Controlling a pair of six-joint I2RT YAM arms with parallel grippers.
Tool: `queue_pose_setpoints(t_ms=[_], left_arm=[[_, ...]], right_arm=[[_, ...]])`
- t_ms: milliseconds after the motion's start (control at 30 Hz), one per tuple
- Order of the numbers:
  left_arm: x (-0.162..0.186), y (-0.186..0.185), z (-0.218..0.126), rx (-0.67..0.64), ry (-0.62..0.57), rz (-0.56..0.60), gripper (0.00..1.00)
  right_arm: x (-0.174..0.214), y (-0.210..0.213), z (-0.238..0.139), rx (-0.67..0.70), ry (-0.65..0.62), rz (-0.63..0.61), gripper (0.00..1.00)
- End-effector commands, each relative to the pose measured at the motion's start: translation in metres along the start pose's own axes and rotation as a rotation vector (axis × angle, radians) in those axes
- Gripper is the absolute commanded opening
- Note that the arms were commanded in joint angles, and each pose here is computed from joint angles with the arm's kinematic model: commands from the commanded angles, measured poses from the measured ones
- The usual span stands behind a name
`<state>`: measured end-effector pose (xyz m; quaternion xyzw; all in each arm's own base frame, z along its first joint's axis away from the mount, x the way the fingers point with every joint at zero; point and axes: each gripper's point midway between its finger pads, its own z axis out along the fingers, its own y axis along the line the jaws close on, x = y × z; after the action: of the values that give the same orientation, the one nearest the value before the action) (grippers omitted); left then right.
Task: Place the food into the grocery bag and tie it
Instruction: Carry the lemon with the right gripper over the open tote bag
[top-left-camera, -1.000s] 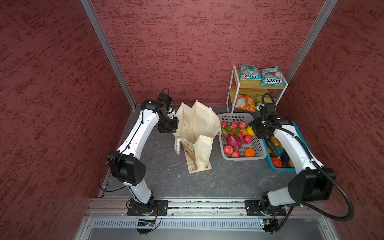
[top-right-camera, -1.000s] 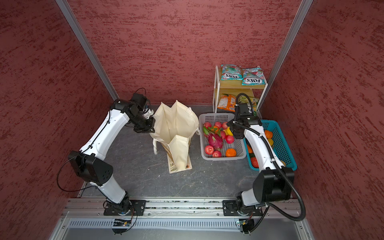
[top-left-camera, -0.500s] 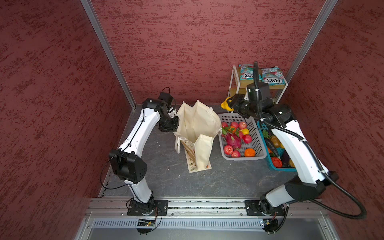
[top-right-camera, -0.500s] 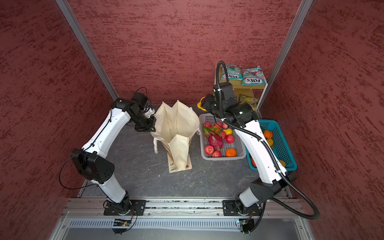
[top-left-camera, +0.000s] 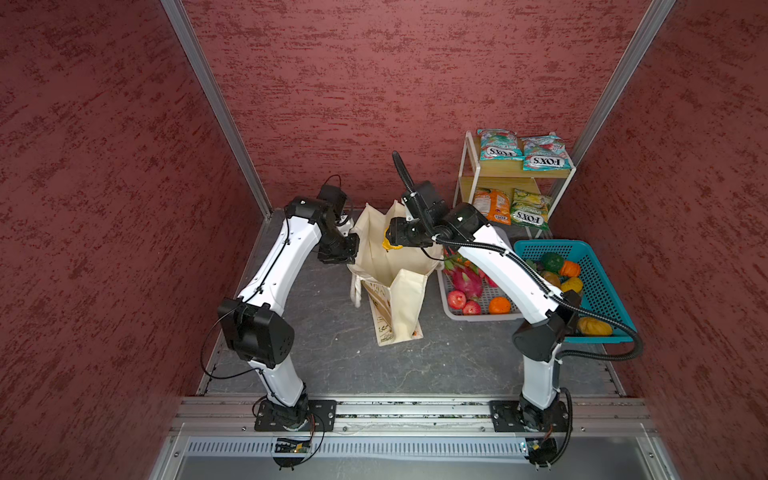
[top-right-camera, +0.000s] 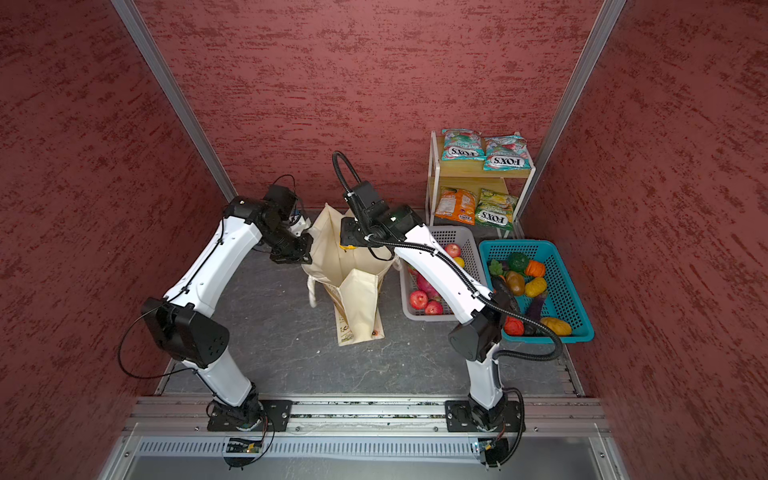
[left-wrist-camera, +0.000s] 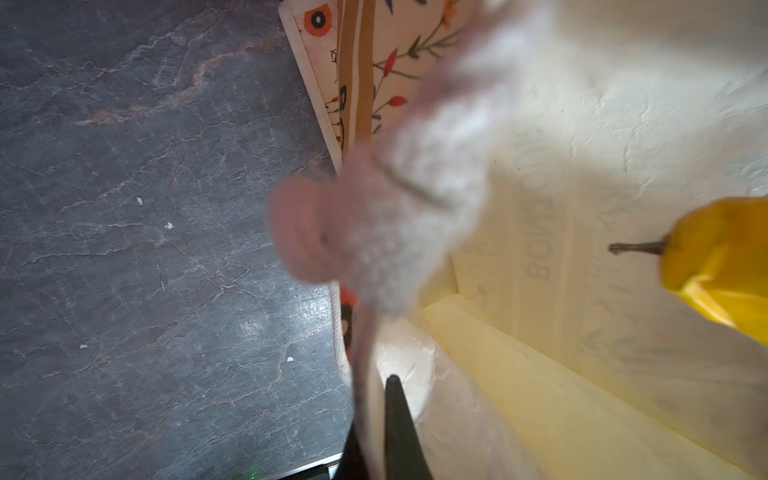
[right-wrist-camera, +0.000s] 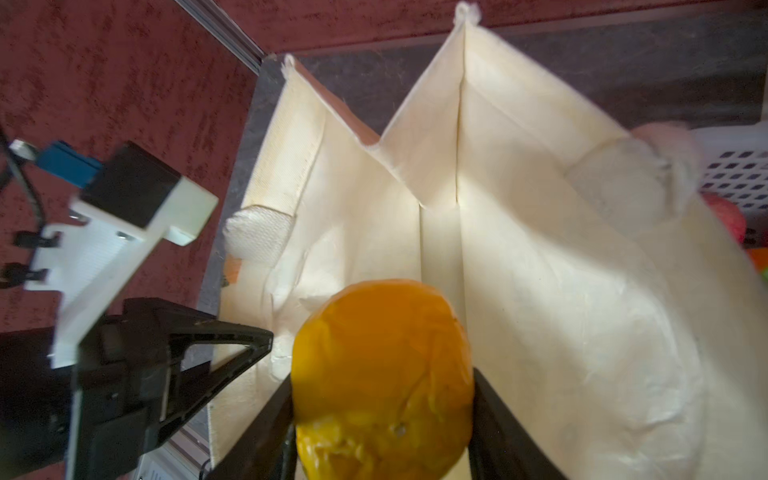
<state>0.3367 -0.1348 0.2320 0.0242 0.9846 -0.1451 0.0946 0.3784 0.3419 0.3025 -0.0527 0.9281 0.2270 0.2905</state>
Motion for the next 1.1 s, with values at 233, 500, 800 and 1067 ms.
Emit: queue_pose_setpoints(t_ms=[233,500,800,1067], left_arm=[[-0.003,-0.009,-0.005,0.019,-0.019,0.031,0.0],[-0.006,-0.009,-0.006,0.018,-0.028,0.033,0.0],[-0.014,-0.008,-0.008,0.006,-0.047,0.036,0.0],[-0.021,-0.006,-0.007,0.003,-0.06,0.021,0.0]], right_arm=[[0.028,0.004,0.04,0.0,0.163,-0.109,0.48],[0.039,-0.005,0.073,0.035,0.208,-0.151,0.49],[0.061,-0.013,0.101,0.047,0.277,-0.151,0.51],[0.075,-0.018,0.115,0.062,0.298,-0.165,0.55]])
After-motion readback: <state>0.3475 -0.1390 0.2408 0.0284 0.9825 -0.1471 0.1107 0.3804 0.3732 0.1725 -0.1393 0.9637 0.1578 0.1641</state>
